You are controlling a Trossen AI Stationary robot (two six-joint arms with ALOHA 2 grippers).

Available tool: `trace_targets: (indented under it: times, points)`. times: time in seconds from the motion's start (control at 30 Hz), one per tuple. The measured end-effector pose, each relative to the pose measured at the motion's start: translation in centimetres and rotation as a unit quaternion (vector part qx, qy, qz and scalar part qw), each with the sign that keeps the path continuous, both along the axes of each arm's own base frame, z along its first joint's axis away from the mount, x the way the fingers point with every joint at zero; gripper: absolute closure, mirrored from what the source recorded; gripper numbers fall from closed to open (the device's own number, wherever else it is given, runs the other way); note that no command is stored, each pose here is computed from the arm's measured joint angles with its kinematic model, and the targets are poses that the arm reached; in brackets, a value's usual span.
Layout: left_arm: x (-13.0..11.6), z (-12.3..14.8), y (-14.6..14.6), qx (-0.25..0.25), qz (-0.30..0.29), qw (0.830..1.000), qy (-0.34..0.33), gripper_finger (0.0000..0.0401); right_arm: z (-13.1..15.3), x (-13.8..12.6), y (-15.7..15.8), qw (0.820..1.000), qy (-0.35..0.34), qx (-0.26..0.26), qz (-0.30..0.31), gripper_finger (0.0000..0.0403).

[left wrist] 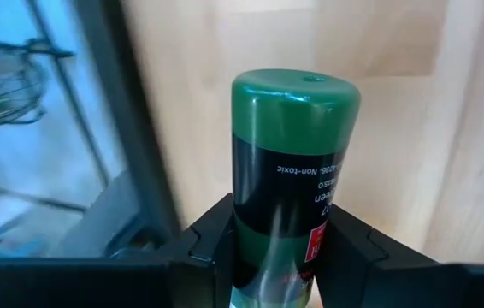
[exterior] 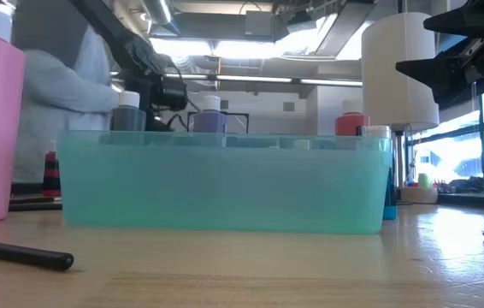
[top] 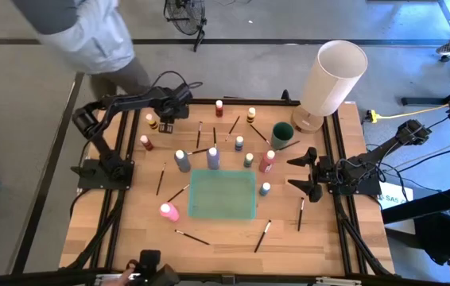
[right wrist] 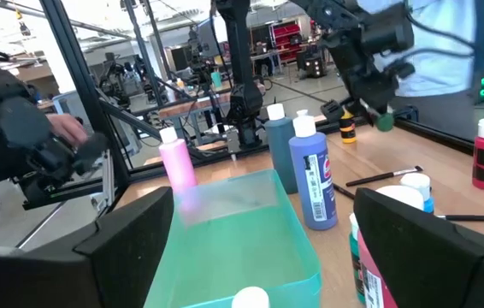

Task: Pick & Place Paint Supplies
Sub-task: Put the green paint bottle into the light green bin

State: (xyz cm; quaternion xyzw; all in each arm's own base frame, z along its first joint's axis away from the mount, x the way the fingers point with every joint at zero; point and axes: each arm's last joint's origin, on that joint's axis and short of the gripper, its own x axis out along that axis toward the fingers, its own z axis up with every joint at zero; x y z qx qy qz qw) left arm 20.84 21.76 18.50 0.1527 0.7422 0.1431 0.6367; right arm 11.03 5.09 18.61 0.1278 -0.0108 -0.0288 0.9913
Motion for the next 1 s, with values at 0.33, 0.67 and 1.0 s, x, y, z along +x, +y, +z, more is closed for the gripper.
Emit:
trace_targets:
  times: [0.33,0.67,1.0]
  points:
    - [0.0,7.5,-4.5,0.134,-0.044,0.987,-0.077,0.0291,-0.1,0.0,0.0,1.000,0.005,-0.003,0.000,0.0036]
    - [-2.5,17.9,-10.0,0.042,-0.136,0.809,-0.570,0.0291,-0.1,0.0,0.0,1.000,0.003,-0.002,0.005,0.0036]
    - [-2.7,20.2,-11.2,-0.014,-0.190,0.513,-0.837,0.0291,1.4,0.2,0.4,0.991,-0.064,-0.116,0.031,0.0036]
